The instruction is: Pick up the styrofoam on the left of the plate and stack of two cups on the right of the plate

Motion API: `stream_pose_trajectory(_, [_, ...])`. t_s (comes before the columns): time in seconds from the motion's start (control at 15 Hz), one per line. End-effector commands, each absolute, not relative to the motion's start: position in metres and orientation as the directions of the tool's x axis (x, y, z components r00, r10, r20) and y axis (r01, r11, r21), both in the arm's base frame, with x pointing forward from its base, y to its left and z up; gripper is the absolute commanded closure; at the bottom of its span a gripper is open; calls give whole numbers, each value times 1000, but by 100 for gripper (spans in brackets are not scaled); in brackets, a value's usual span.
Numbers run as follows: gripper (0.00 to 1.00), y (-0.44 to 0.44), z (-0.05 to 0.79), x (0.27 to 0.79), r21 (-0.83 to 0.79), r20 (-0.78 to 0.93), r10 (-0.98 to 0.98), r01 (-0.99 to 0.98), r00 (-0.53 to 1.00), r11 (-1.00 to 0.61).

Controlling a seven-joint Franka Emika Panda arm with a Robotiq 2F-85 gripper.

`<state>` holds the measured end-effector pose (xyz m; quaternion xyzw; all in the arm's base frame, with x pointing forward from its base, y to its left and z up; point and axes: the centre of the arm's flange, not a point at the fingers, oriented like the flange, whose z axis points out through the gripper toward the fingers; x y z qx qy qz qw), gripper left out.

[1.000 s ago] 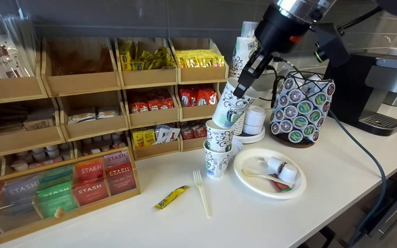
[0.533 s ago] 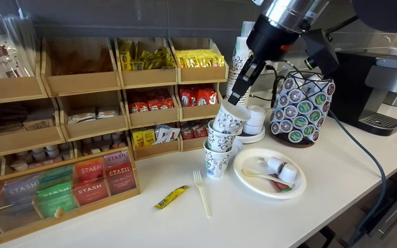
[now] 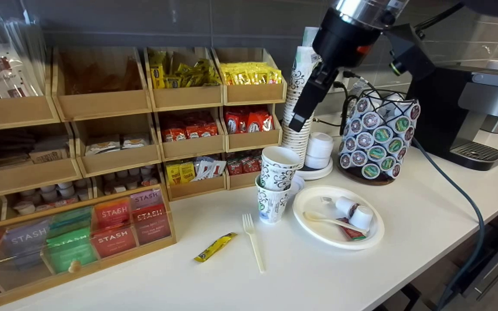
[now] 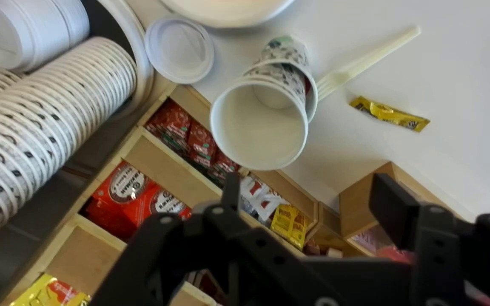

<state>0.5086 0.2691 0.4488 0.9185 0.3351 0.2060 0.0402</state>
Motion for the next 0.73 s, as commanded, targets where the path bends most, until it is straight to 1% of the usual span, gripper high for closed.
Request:
stream_pose_trajectory(0.0, [0, 243, 468, 463, 191, 264, 585, 553, 767, -811])
stream_pose_trajectory(0.13, [0, 227, 470, 428, 161, 208, 546, 522, 811, -837])
stream_pose_trajectory(0.2, [0, 217, 473, 406, 109, 183, 526, 515, 830, -850])
stream_pose_trajectory(0.33, [0, 204, 478, 374, -36, 202, 461, 477, 864, -878])
stream_pose_trajectory(0.53, [0, 182, 488, 330, -153, 261, 311, 358, 914, -921])
stream_pose_trajectory(0.6, [0, 208, 482, 382, -96, 228, 388, 417, 893, -904])
stream_pose_trajectory(0.67, [0, 203, 485, 374, -99, 239, 379, 410, 894, -907])
